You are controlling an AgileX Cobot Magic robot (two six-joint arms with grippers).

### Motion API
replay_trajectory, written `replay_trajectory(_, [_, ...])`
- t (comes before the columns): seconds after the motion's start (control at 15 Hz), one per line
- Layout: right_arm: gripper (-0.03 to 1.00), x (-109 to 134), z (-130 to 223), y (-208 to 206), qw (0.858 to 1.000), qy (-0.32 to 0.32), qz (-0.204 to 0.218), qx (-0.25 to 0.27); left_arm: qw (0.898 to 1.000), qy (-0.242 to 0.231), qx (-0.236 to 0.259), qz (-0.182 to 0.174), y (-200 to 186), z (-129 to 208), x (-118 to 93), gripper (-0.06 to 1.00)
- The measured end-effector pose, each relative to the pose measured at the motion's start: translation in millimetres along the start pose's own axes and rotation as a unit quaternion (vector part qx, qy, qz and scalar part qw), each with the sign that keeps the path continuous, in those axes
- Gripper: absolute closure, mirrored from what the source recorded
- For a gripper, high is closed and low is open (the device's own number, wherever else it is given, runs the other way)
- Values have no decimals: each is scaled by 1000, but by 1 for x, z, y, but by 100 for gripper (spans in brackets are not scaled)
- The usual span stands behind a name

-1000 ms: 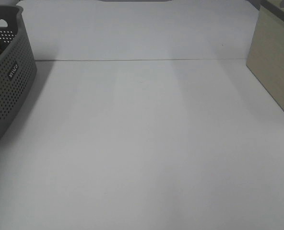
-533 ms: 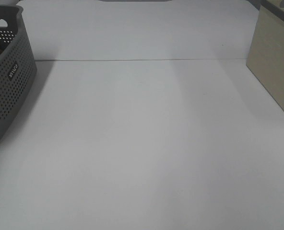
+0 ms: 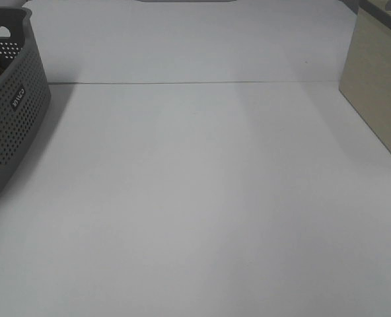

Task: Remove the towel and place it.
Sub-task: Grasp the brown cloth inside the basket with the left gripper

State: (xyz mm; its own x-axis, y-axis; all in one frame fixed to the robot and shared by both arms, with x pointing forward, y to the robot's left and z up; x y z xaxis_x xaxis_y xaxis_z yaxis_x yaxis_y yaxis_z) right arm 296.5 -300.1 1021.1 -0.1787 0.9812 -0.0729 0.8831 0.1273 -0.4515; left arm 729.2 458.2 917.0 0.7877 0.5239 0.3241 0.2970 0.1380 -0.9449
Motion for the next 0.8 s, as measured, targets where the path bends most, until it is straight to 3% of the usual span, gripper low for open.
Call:
replay_trajectory(0.07, [21,0,0,0,1000,0,0,0,1000,0,3,15,2,1,-5,20])
replay_trajectory(0.27, [21,0,0,0,1000,0,0,0,1000,-10,1,16,1,0,-5,81])
replay_trajectory(0.33, [21,0,0,0,1000,0,0,0,1000,-21,-3,17,1,-1,-5,91])
replay_trajectory(0.4, [21,0,0,0,1000,0,0,0,999,-33,-8,19,1,-3,-6,94])
replay_trajectory(0.8, [21,0,0,0,1000,0,0,0,996,-77,-35,22,-6,-14,-7,94])
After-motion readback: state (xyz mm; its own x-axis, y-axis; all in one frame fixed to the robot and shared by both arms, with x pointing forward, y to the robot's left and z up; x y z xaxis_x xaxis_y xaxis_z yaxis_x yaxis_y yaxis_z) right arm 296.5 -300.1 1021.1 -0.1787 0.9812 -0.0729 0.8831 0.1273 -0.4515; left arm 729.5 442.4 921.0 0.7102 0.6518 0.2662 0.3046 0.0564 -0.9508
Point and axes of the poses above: a point on each arm's last joint axis where the gripper is mounted, y pointing out along that axis toward the gripper, x along the wrist's bending axis when the last joint is at zero, z = x × y, the point moved 7 cm from there along y, pointing out along that axis toward the gripper, and after that the axes turned 2 degrees about -y, right-handed, at the moved point
